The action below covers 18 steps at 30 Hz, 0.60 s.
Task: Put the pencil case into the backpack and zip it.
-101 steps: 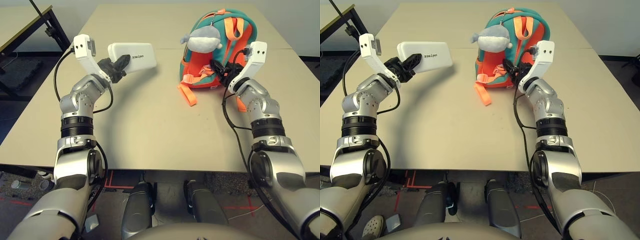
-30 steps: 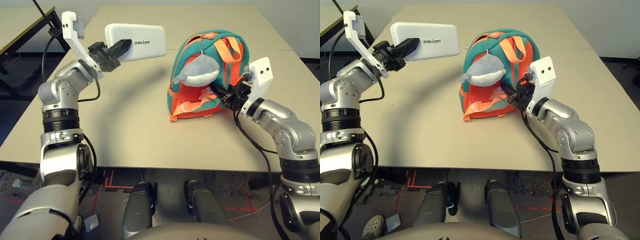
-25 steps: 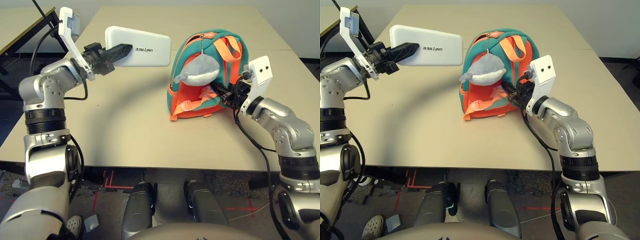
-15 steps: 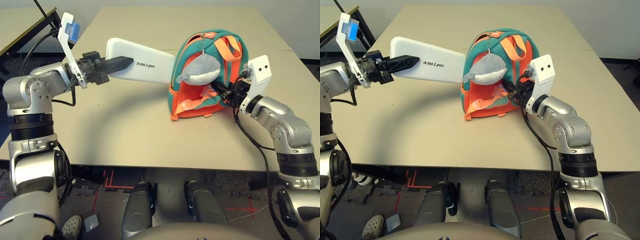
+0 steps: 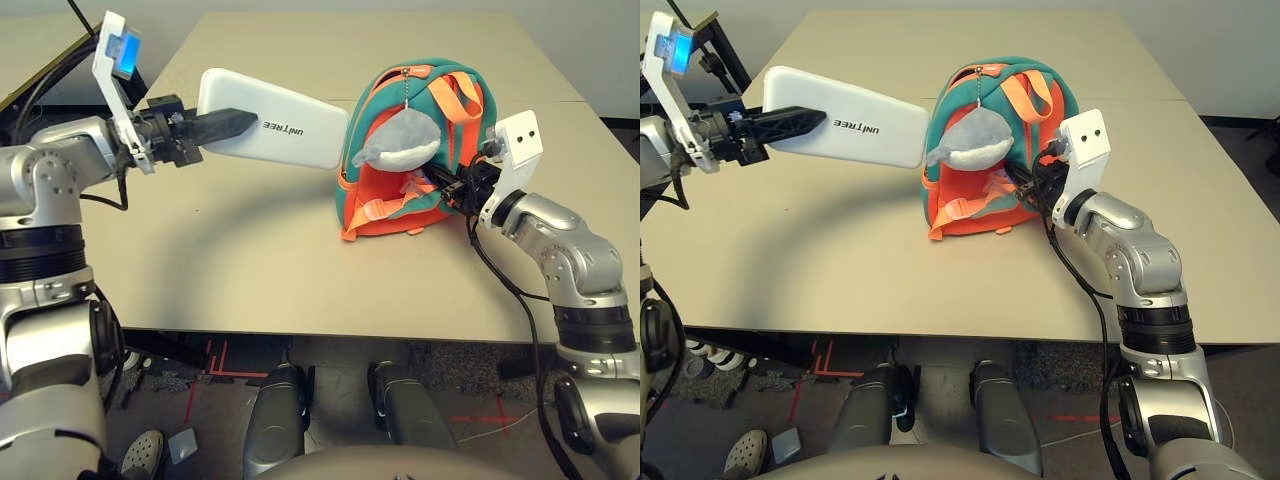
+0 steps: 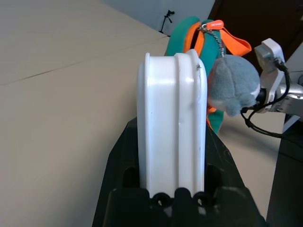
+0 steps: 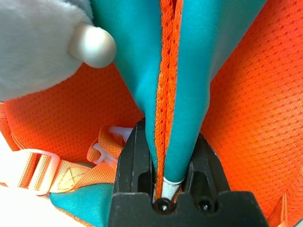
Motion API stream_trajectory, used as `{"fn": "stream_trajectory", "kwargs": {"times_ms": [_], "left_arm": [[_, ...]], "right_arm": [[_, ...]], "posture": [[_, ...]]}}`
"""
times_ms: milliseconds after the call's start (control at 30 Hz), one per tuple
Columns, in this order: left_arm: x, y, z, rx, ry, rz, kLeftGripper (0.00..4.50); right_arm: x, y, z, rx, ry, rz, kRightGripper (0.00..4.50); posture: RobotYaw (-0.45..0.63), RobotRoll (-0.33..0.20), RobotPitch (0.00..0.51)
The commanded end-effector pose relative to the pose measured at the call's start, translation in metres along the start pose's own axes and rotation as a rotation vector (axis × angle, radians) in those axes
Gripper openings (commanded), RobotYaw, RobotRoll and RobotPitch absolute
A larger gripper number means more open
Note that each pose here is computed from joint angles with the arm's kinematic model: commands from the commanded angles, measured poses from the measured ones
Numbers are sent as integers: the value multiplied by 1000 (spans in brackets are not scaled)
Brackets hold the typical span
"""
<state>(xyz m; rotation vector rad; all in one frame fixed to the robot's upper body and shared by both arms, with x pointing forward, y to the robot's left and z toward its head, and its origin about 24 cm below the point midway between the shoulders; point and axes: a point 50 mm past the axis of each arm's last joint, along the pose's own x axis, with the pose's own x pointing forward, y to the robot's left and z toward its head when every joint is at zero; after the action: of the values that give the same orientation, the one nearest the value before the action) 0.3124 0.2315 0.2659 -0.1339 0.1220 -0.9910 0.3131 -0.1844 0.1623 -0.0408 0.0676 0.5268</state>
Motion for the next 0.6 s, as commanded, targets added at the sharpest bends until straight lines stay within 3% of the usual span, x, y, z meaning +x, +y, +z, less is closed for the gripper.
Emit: {"fn": "stream_trajectory", "kwargs": {"times_ms": [33,333,600], "left_arm": [[-1,-8,17,56,-35,-45,1275],[6,-14,26,62,-66,-117,1275],[33,-20,19,64,-26,-206,1274]], "right_arm": [[-1,-6,-12,9,65,-41,563],[-2,-6,-14,10,73,-41,563],[-2,-6,-15,11,77,-41,563]], "posture": [[-155,0,113],[-159,0,113],[-168,0,118]]}}
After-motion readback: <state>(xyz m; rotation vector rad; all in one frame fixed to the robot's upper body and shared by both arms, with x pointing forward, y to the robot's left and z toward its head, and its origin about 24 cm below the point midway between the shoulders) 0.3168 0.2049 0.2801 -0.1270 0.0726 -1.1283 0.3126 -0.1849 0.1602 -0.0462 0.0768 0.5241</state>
